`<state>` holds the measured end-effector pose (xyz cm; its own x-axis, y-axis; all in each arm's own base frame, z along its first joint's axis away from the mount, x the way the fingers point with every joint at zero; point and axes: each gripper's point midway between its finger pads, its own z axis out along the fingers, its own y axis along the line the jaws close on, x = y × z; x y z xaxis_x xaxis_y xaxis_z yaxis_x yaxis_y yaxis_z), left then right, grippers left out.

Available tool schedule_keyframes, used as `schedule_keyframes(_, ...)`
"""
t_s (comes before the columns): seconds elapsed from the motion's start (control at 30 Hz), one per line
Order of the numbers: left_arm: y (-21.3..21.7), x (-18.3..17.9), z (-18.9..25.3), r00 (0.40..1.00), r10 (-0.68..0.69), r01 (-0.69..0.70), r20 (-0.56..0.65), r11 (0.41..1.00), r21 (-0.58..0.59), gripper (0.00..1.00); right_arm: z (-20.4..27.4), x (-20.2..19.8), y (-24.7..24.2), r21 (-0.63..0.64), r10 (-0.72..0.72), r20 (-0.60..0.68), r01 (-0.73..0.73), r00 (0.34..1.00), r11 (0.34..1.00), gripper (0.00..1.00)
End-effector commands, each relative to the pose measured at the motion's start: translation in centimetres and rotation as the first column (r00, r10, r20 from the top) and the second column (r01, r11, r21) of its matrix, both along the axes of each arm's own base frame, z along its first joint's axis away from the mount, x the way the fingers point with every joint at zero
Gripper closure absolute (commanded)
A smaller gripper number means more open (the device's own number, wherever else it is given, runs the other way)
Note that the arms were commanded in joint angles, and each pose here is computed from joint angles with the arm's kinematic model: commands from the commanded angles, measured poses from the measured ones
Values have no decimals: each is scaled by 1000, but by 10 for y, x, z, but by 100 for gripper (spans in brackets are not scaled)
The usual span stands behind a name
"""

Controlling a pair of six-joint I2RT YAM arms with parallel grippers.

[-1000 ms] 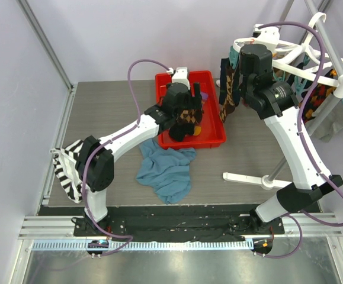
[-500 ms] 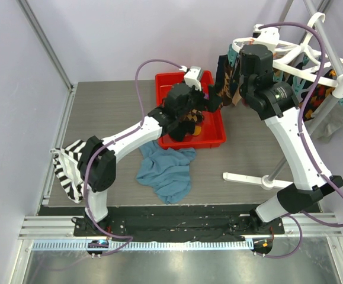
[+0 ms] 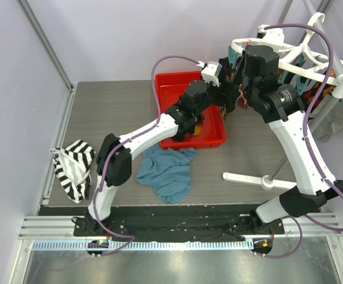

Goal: Remove the socks clipped to the hanger

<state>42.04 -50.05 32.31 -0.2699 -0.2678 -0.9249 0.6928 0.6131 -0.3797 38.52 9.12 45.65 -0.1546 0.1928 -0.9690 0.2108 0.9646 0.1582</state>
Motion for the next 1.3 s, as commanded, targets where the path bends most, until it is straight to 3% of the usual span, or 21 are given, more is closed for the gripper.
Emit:
schedule_keyframes(0.0, 10, 17, 24, 994, 104, -103, 44, 994, -34, 46, 22, -9, 2, 64, 24, 75, -29, 997, 998, 99)
schedule_keyframes(0.07, 13, 17, 27, 992, 117, -115, 48, 993, -38, 70, 22, -10, 2, 62, 29, 73, -33, 997, 998, 99)
schedule_keyframes(0.1, 14, 16, 21, 992, 123, -122, 41, 992, -26, 89, 23, -11, 1, 64, 29, 77, -34, 997, 997, 98)
schedule_keyframes(0.13, 20, 14, 31, 989, 141, -139, 44, 989, -39, 98, 22, -12, 1, 64, 30, 74, -35, 997, 997, 96)
schedule_keyframes(0.17, 23, 12, 34, 988, 149, -147, 46, 988, -47, 100, 21, -13, 1, 66, 29, 72, -34, 997, 997, 95)
schedule_keyframes(0.3, 32, -1, 36, 985, 164, -161, 58, 986, -48, 100, 25, -22, 0, 92, 41, 77, -48, 996, 995, 77)
schedule_keyframes(0.5, 33, -15, 50, 985, 143, -141, 93, 990, -31, 100, 33, -42, 2, 136, 93, 74, -102, 993, 985, 61)
schedule_keyframes(0.87, 36, -20, 56, 983, 155, -153, 97, 988, -29, 100, 68, -70, 20, 231, 234, 130, -259, 963, 938, 46)
schedule_keyframes(1.1, 36, -25, 61, 980, 166, -164, 114, 986, -21, 100, 82, -72, 23, 263, 237, 175, -278, 956, 924, 46)
schedule_keyframes(1.27, 37, -28, 64, 977, 174, -172, 119, 985, -31, 100, 85, -48, 35, 253, 241, 180, -282, 954, 925, 46)
